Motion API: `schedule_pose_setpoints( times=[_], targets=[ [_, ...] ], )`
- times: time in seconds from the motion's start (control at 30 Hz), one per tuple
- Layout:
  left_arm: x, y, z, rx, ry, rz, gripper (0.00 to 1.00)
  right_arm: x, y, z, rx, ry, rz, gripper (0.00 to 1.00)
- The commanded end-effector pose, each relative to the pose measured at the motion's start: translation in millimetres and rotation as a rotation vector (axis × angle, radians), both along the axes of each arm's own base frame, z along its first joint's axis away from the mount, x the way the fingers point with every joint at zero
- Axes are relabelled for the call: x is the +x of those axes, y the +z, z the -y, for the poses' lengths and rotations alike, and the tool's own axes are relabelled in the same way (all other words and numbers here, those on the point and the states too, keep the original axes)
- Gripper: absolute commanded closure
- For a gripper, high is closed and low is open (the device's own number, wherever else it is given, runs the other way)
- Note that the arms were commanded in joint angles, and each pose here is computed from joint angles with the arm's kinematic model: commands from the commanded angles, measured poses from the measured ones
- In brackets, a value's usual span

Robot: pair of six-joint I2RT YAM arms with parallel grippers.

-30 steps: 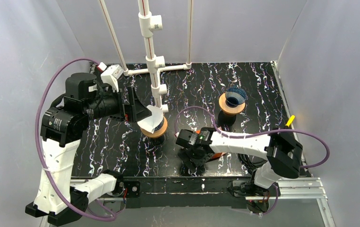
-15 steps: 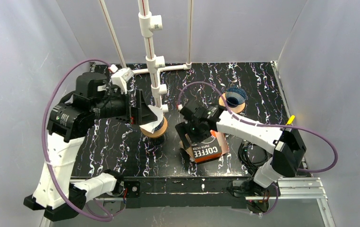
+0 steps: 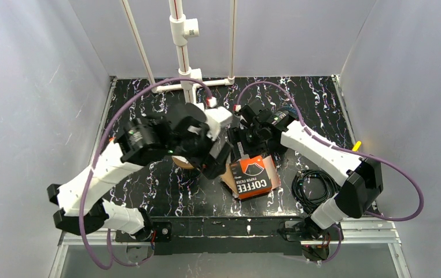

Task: Place the coffee filter in the dripper
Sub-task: Adjust the coffee filter holder at the center of the board.

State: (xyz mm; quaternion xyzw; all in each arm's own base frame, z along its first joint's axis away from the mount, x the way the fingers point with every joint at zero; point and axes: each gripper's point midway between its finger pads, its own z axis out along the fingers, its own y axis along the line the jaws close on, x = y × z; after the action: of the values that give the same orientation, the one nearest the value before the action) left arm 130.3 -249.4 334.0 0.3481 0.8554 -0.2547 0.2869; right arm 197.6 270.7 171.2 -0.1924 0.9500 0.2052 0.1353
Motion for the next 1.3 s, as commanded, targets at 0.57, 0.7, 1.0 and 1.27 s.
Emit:
schedule_pose_setpoints(
  times=[0.57,0.7,1.0,1.27],
  targets=[
    [-11,-50,32,-0.003,0.270,-0.050,0.05,62,-90,-44,-0.127,0.132,-0.056,0.20],
    [-12,-48,34,-0.152,0.341,-0.086,0.06,53,-109,-32,-0.176,0.151,-0.088,0.23],
    [-17,-57,34,-0.191,0.389,-0.150,0.08,32,-107,-5,-0.208,0.164,-0.081,0.27],
    [-25,-69,42,-0.178,0.402,-0.227,0.11,16,-96,15,-0.219,0.183,-0.067,0.28]
  ],
)
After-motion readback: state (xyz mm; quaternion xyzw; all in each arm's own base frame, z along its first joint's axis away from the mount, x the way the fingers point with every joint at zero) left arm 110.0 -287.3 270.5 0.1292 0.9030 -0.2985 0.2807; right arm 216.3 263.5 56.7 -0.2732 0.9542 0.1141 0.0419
